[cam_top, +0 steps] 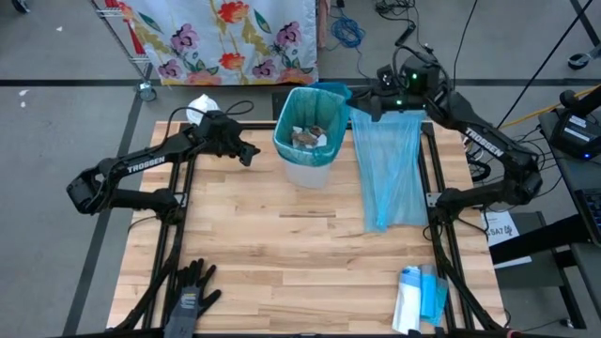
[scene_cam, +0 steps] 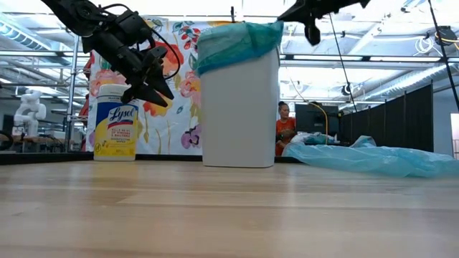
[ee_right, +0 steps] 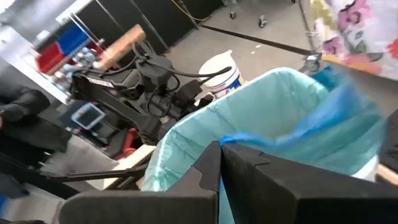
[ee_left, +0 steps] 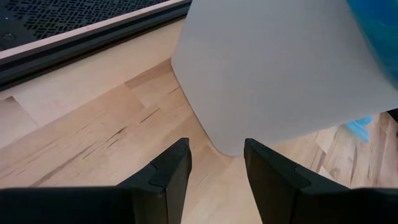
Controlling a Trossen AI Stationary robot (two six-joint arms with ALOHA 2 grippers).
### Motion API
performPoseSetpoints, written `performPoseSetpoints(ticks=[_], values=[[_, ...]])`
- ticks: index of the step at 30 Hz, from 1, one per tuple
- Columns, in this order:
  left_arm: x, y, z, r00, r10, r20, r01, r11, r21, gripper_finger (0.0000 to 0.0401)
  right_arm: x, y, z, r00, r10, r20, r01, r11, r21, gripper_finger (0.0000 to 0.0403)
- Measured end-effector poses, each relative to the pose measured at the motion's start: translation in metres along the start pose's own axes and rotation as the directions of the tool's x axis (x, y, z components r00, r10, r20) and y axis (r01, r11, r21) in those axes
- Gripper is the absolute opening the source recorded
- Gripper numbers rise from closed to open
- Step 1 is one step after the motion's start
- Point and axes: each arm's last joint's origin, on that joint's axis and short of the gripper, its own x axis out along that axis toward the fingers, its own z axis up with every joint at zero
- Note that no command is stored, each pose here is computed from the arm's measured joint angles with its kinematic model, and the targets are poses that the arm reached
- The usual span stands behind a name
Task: Place trash/remove bag and relplace
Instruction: Remove the trash bag from the trash bin
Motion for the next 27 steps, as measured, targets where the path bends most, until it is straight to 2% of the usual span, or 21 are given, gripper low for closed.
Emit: performPoseSetpoints(ticks=[3, 10, 15, 22, 27], values=[[0.0, 0.0, 0.0, 1.0, 0.0, 0.0, 0.0, 1.0, 0.004, 0.0153, -0.005, 0.012, 0.007, 1.0, -0.012, -0.002, 0.012, 0.999, -0.035, 0.0], [0.0, 0.0, 0.001, 1.0, -0.003, 0.008, 0.003, 1.0, 0.009, 0.0153, 0.0, 0.033, 0.011, 0.997, 0.075, 0.031, -0.071, 0.992, -0.1, 0.0], [0.0, -0.001, 0.003, 1.0, -0.011, 0.029, 0.01, 1.0, 0.009, 0.0153, 0.001, 0.042, 0.017, 0.985, 0.137, 0.1, -0.119, 0.978, -0.174, 0.0], [0.0, -0.001, 0.004, 0.999, -0.015, 0.041, 0.014, 1.0, 0.012, 0.0153, -0.006, 0.055, 0.036, 0.929, 0.257, 0.267, -0.169, 0.935, -0.313, 0.0], [0.0, -0.002, 0.004, 0.999, -0.016, 0.045, 0.016, 1.0, 0.014, 0.0153, -0.009, 0.06, 0.041, 0.902, 0.297, 0.313, -0.198, 0.929, -0.312, 0.0]])
